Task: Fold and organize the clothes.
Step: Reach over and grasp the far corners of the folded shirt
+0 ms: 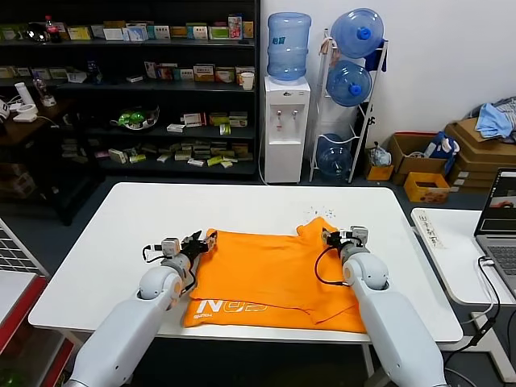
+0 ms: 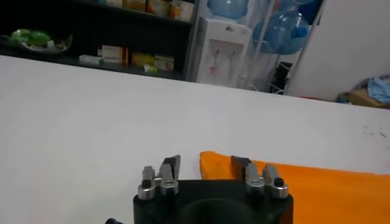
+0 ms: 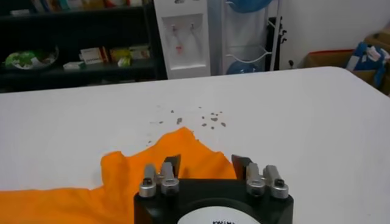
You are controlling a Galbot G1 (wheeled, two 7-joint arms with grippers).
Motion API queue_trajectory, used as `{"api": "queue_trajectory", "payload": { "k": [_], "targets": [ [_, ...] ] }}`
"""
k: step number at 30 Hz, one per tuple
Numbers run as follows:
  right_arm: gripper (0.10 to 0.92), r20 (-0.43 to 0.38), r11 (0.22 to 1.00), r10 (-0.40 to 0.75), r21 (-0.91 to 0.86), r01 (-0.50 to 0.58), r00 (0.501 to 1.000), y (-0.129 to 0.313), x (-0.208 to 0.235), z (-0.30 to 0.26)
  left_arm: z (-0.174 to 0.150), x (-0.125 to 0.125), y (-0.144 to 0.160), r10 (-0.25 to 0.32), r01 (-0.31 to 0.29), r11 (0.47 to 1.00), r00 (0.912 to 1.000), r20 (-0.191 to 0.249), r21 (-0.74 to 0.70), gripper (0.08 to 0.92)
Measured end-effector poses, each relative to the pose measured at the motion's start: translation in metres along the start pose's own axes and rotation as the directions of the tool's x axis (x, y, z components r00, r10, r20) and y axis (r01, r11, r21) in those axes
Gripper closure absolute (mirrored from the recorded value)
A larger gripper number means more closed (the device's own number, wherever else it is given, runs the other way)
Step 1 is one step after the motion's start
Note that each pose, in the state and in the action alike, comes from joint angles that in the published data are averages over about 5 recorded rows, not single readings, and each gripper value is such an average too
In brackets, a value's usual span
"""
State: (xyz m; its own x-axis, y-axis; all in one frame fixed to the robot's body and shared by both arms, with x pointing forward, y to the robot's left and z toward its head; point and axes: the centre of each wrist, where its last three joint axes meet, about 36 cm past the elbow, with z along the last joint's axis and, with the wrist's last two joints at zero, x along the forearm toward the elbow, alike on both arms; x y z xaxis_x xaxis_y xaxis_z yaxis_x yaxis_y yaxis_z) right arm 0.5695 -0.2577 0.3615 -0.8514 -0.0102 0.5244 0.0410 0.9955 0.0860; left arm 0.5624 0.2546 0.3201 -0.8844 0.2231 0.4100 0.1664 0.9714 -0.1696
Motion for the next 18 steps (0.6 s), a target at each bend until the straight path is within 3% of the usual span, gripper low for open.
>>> {"api": "queue_trajectory", "payload": {
  "k": [12,18],
  "targets": [
    [0.857,-0.003,1.000,-0.002,-0.006,0.002,1.000,-0.0027,-0.0020,0.0054,0.0021,-0.0041,-0.0053,0.009,-0.009,1.000,0.9999,0.007,-0.012,0.820],
    [0.898,0.010,1.000,-0.007,-0.011,0.007,1.000,-0.0054,-0.0005,0.0084,0.0052,-0.0034,-0.0046,0.010,-0.010,1.000,0.9998,0.017,-0.017,0.900]
  ]
}}
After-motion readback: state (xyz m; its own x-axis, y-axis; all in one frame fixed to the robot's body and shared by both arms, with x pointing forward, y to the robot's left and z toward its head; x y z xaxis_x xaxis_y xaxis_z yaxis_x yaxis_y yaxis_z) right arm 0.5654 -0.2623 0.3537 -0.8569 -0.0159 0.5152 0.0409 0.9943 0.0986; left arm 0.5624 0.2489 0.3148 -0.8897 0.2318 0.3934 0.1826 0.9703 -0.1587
